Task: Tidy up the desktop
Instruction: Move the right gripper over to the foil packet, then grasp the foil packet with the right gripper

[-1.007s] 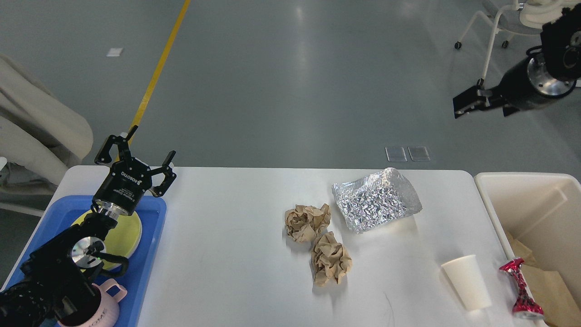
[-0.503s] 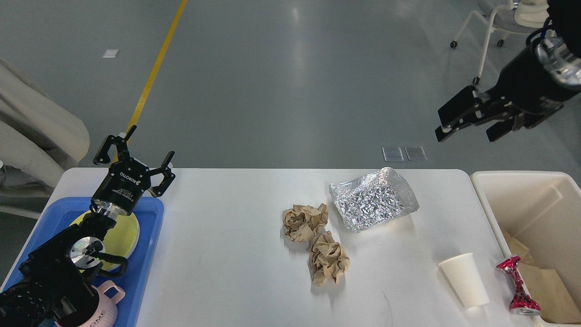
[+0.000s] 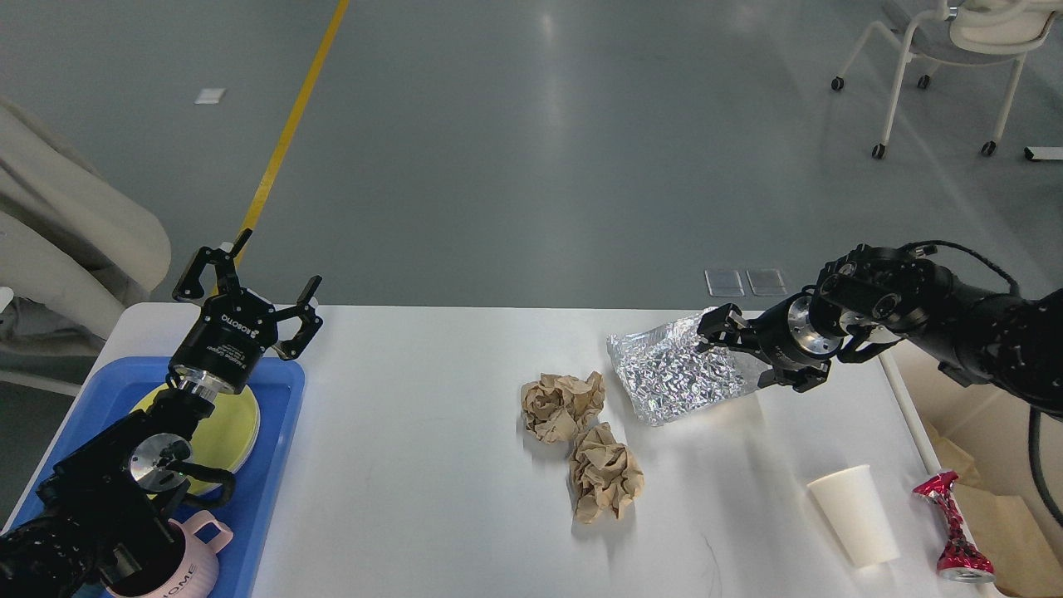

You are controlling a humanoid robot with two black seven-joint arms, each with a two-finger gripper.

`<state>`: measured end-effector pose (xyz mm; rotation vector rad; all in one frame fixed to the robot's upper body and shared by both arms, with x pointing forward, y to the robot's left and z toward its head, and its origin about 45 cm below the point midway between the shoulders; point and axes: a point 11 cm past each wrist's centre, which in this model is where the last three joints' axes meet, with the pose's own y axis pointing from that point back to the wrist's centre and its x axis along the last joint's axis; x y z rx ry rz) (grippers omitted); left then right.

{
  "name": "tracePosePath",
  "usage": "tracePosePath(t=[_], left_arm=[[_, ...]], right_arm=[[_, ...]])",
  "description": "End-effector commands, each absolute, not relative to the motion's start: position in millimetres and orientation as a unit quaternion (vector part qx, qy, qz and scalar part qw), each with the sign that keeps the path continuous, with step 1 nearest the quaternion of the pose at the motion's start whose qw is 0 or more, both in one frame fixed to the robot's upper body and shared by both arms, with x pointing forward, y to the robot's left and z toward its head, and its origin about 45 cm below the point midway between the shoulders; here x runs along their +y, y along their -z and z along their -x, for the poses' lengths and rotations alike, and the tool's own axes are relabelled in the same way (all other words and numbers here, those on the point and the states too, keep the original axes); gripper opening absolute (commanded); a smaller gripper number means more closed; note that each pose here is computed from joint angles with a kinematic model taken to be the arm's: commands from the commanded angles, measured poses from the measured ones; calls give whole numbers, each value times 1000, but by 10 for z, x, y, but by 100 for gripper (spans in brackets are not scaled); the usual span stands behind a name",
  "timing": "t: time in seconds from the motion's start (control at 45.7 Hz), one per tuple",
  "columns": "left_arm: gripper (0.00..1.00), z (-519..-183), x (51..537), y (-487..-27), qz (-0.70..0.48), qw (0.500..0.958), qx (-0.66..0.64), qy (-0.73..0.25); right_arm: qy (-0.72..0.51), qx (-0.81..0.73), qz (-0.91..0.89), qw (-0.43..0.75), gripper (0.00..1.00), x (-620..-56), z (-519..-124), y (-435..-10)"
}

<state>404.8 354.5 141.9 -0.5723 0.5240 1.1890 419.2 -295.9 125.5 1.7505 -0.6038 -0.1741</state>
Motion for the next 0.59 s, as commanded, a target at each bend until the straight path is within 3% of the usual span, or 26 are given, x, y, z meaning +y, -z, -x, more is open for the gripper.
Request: tracePosePath(t=[0.0, 0.372, 0.416, 0.503, 0.547, 0.569], left_arm=[[100, -4049, 3545, -1420, 263, 758, 240, -546], [100, -4049, 3545, -1420, 263, 758, 240, -546], [100, -4049, 3545, -1420, 263, 758, 240, -546], [100, -4049, 3545, -1420, 263, 758, 240, -546], [100, -4049, 3545, -1420, 263, 758, 240, -546], [100, -4049, 3545, -1420, 263, 758, 240, -546]], right_arm=[[95, -302, -736, 599, 100, -2928, -4105, -1001], [97, -372, -720, 578, 96, -2779, -3985, -662], [96, -377, -718, 577, 86, -2780, -3986, -656], [92, -379, -716, 579, 44, -2802, -3981, -647], [92, -380, -716, 579, 35, -2807, -3981, -647], [91, -379, -716, 579, 26, -2813, -3982, -649]])
